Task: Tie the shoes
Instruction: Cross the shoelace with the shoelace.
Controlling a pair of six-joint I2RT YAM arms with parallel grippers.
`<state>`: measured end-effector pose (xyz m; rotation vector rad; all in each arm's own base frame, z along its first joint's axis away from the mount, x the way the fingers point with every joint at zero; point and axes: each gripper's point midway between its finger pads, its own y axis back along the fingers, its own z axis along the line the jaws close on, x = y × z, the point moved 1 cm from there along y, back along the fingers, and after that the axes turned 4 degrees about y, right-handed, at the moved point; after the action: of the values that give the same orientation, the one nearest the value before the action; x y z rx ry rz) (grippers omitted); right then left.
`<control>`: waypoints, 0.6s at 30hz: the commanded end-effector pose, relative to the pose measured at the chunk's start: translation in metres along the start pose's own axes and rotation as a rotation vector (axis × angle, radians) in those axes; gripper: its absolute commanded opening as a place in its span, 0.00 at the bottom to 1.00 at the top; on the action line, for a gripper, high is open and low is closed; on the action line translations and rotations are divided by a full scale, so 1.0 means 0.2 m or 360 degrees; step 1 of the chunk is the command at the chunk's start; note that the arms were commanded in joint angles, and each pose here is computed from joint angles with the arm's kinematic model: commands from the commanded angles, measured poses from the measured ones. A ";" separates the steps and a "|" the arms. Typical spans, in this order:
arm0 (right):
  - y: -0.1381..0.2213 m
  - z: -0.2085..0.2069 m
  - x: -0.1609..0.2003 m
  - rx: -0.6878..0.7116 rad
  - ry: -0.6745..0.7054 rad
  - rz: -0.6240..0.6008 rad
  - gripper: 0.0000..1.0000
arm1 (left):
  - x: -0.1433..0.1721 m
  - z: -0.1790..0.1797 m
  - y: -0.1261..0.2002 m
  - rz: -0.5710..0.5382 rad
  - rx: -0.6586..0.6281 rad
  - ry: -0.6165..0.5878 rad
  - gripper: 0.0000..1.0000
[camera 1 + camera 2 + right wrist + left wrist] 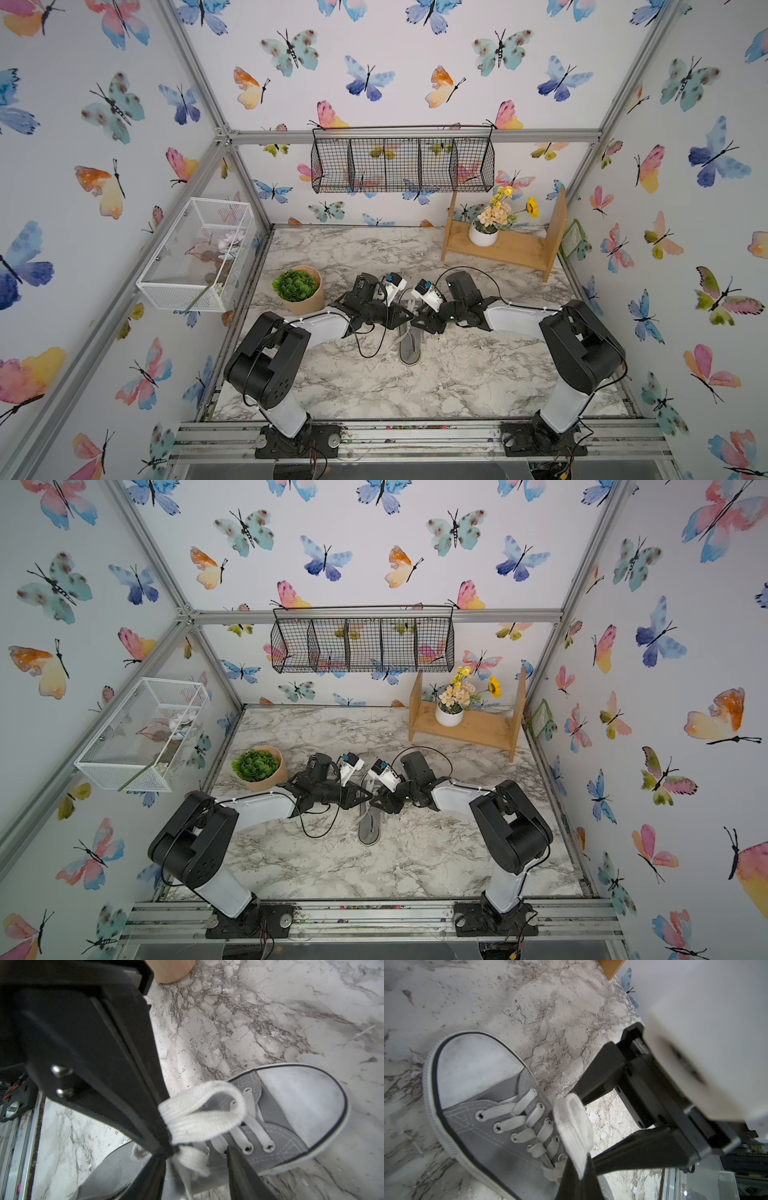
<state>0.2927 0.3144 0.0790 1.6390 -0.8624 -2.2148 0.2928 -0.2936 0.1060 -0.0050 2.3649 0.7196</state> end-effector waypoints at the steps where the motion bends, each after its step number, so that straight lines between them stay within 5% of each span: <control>1: 0.03 -0.01 -0.04 0.0007 0.0015 -0.0035 0.53 | -0.03 -0.02 0.00 0.0000 0.0045 -0.0030 0.00; 10: 0.09 0.02 -0.04 -0.0013 0.0030 -0.0071 0.64 | -0.03 -0.02 0.01 -0.0002 0.0043 -0.0029 0.00; 18: 0.12 -0.01 -0.02 0.0010 0.0037 -0.0082 0.65 | -0.04 -0.03 0.01 -0.0003 0.0047 -0.0036 0.00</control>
<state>0.2969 0.2990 0.0912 1.6777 -0.8686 -2.2319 0.2926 -0.2934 0.1057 -0.0035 2.3666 0.7216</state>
